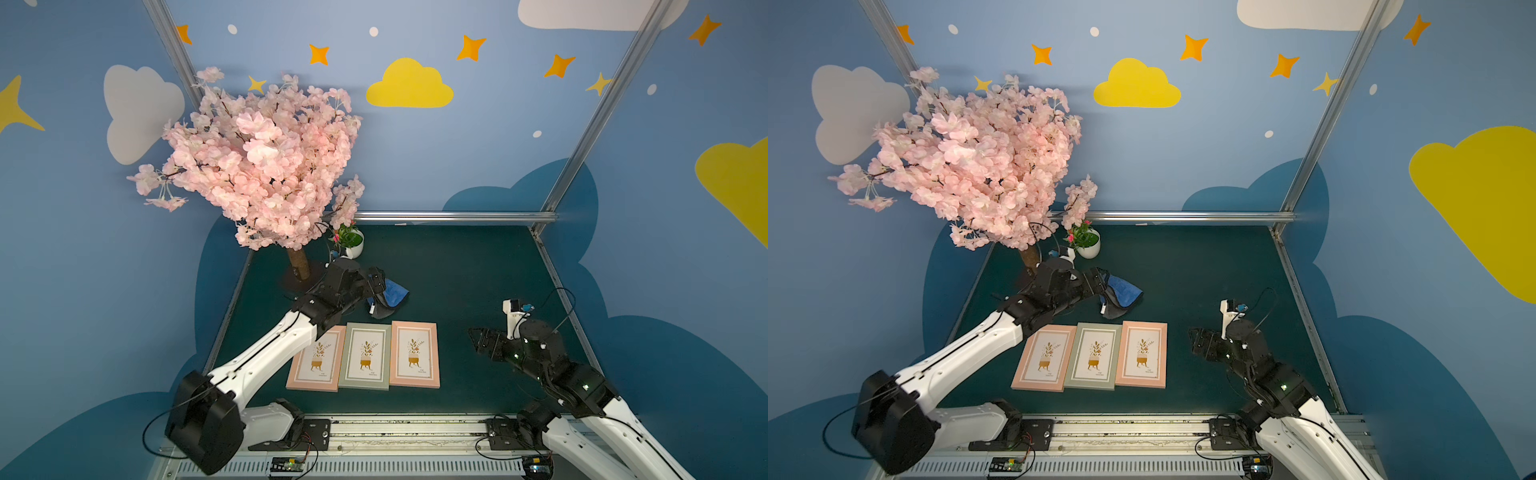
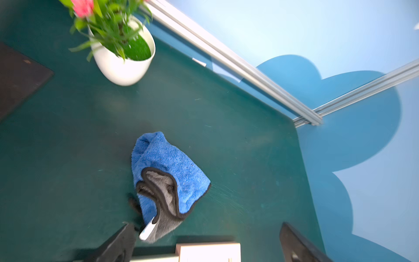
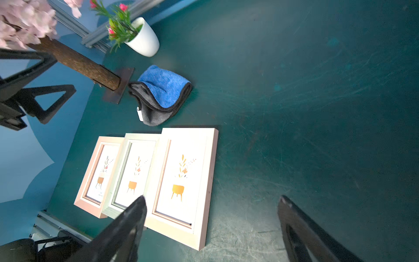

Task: Wipe the picture frame with a cloth
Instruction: Place the cleaning item at the center of the board, then reset both arms

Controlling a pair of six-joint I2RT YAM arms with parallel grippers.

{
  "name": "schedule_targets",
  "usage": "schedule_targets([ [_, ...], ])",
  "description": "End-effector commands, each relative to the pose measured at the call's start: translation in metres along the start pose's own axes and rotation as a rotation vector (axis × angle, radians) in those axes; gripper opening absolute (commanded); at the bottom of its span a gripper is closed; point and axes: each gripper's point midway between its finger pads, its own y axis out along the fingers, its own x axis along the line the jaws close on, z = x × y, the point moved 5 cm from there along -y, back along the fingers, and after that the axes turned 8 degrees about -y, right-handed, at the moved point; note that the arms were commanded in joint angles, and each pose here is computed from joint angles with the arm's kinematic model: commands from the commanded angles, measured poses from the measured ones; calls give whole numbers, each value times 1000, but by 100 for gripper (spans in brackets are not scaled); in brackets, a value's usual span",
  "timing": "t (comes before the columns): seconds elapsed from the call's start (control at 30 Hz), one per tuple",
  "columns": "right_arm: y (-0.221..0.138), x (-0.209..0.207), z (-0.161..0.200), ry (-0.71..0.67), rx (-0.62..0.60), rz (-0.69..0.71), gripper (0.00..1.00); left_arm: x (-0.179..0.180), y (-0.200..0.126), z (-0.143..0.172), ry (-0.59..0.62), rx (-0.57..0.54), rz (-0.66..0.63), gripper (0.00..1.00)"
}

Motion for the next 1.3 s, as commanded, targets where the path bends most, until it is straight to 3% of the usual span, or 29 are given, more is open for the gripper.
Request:
schedule_targets([
  [0.0,-18,-5,-16,-48,-47,73,91,9,-29,5,50,18,-19,100],
  [0.13,-29,-9,-31,-101,-89,137,91,19,-64,10,100,-13,25,100],
  [0.27,-33,-1,-49,-222,-219,102,91,43,-94,15,126,-120,38,100],
  [0.33,-35,-1,-54,-285,-299,102,91,57,-104,16,191,-178,6,100],
  [0.4,-36,-7,-62,-302,-397,153,91,81,-114,11,210,-274,-115,100],
  [0.53,-29,-16,-64,-353,-461,241,91,109,-125,0,257,-427,-263,100],
  [0.67,-11,-21,-64,-393,-421,316,94,122,-122,-4,270,-511,-324,100],
  [0.83,21,-38,-66,-408,-426,409,97,134,-94,-10,310,-475,-403,100],
  [0.93,42,-57,-71,-325,-396,416,97,158,-77,-20,263,-476,-504,100],
  [1.07,58,-97,-83,-217,-382,479,97,181,-64,-35,218,-542,-485,100],
  [1.17,59,-127,-94,-133,-395,528,97,201,-65,-49,115,-556,-508,100],
  [1.27,65,-143,-101,-188,-384,559,97,206,-60,-62,121,-542,-510,100],
])
